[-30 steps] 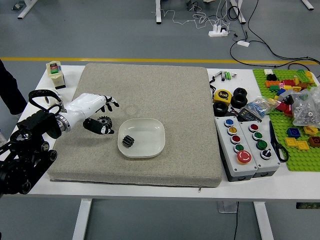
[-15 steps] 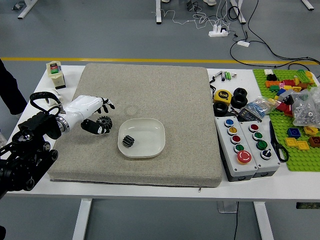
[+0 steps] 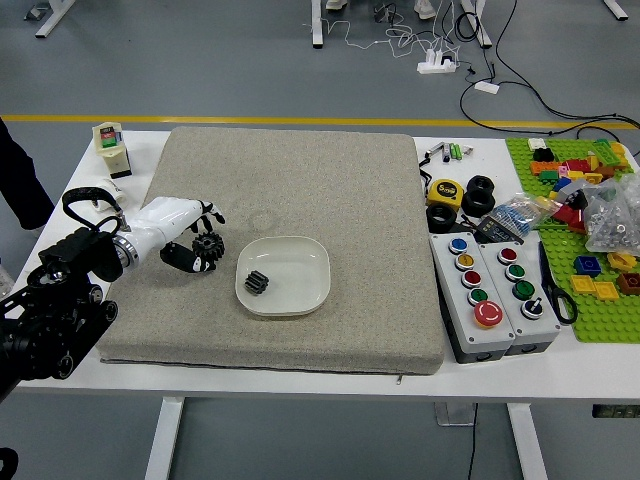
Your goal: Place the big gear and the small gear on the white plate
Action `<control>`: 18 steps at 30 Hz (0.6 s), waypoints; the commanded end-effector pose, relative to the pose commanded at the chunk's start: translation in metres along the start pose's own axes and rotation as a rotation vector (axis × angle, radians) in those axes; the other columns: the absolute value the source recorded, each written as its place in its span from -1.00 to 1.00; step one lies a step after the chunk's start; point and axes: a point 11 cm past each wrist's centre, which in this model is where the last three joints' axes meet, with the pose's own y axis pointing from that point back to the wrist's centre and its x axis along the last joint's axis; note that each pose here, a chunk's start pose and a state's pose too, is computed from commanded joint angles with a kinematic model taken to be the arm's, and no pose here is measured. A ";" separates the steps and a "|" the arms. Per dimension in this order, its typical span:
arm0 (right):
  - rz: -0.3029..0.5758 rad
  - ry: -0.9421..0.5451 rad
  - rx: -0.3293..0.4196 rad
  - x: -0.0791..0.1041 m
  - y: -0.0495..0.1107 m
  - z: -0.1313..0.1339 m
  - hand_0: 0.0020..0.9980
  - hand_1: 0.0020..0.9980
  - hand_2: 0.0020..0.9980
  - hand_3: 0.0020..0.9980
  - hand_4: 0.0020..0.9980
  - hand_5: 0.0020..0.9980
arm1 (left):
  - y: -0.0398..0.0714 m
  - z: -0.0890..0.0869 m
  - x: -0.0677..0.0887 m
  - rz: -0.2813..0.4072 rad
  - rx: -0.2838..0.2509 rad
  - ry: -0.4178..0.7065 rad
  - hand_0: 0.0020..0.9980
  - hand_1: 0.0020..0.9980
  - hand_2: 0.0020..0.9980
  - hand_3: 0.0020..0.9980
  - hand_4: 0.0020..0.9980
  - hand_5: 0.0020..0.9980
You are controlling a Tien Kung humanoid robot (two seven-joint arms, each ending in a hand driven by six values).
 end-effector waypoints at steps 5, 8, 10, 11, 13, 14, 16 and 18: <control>0.000 0.002 -0.003 0.000 0.000 0.001 0.24 0.24 0.35 -0.06 0.45 0.18 | 0.000 -0.001 -0.003 -0.008 0.007 0.007 -0.09 0.19 0.34 0.44 0.93 -0.57; 0.000 0.003 -0.004 0.000 0.000 0.002 0.24 0.24 0.35 -0.06 0.45 0.18 | 0.000 -0.001 -0.005 -0.014 0.009 0.010 -0.05 0.22 0.38 0.44 0.93 -0.57; 0.000 0.003 -0.005 0.000 0.000 0.003 0.24 0.24 0.35 -0.06 0.45 0.18 | 0.000 -0.002 -0.007 -0.022 0.012 0.013 -0.05 0.22 0.38 0.44 0.93 -0.57; 0.000 0.003 -0.005 0.000 0.000 0.003 0.24 0.24 0.35 -0.06 0.45 0.18 | 0.000 -0.002 -0.008 -0.024 0.013 0.013 -0.05 0.22 0.38 0.44 0.93 -0.57; 0.000 0.005 -0.006 0.000 0.000 0.004 0.24 0.24 0.35 -0.06 0.45 0.18 | 0.001 -0.003 -0.009 -0.025 0.013 0.019 -0.09 0.17 0.25 0.40 0.87 -0.59; 0.000 0.005 -0.007 0.000 0.000 0.004 0.24 0.24 0.35 -0.06 0.45 0.18 | 0.001 -0.003 -0.009 -0.025 0.013 0.020 -0.09 0.17 0.25 0.40 0.87 -0.59; 0.000 0.006 -0.008 0.000 0.000 0.004 0.24 0.24 0.35 -0.06 0.45 0.18 | 0.001 -0.002 -0.009 -0.019 0.008 0.028 -0.09 0.17 0.25 0.40 0.87 -0.59; 0.000 0.007 -0.008 0.000 0.000 0.005 0.24 0.24 0.35 -0.06 0.45 0.18 | 0.001 -0.002 -0.010 -0.018 0.006 0.034 -0.23 -0.01 0.09 0.25 0.37 -0.74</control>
